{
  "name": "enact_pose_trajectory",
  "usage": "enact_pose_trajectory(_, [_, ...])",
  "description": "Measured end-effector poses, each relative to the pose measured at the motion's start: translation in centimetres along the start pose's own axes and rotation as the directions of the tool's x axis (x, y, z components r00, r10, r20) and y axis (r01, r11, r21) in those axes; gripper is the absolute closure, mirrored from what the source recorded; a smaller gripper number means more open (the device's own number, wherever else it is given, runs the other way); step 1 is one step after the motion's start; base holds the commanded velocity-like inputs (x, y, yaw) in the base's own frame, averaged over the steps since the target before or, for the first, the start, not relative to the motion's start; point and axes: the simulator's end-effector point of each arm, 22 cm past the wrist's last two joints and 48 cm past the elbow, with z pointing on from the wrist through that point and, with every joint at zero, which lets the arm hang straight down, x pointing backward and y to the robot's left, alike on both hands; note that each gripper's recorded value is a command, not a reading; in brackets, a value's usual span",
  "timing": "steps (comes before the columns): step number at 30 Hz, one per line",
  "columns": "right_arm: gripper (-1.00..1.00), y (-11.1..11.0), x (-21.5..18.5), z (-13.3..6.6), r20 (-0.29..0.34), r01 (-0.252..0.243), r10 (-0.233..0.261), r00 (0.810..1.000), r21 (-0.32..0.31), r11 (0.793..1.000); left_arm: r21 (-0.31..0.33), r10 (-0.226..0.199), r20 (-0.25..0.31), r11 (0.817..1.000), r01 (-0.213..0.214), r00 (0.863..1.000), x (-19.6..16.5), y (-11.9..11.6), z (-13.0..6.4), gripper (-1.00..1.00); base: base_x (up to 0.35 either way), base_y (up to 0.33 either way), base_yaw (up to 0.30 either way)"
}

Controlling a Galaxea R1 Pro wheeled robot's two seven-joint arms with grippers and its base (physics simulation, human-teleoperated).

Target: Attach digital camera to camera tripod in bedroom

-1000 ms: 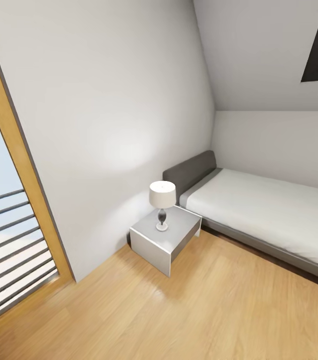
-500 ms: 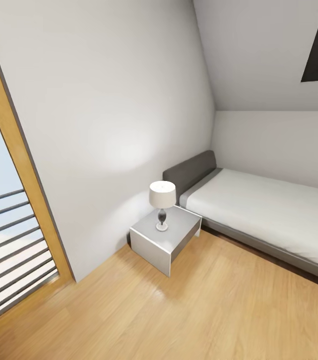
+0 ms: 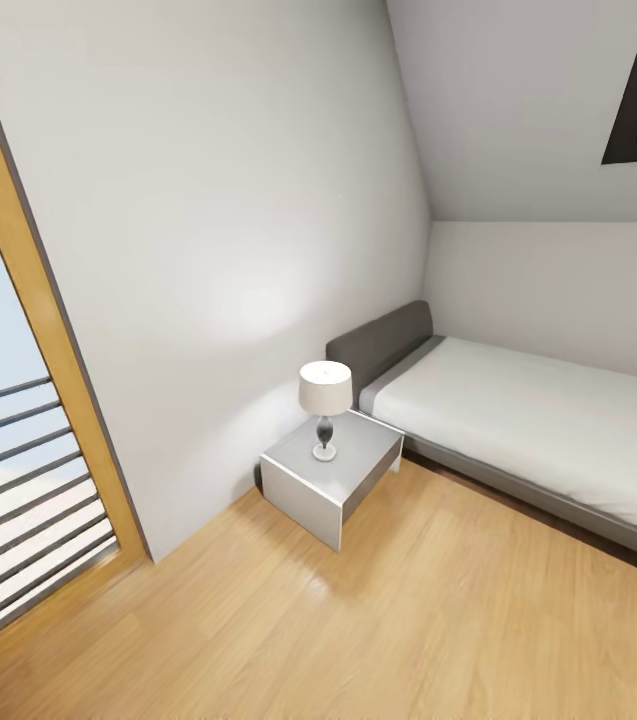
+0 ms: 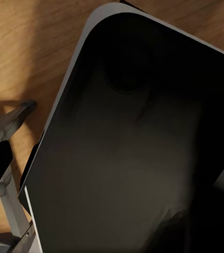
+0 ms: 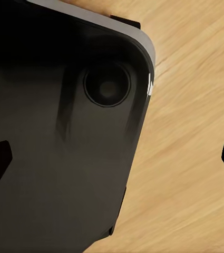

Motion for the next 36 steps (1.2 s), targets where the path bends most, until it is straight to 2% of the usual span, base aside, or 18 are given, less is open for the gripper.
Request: enact_pose_trajectory(36, [-1.0, -0.24, 0.04, 0.0, 0.0, 0.0, 0.0, 1.0, 0.003, 1.0, 0.0, 0.0, 0.0, 1.0, 0.0, 1.0, -0.02, -0.02, 0.0, -1.0, -0.027, 0.0, -0.008])
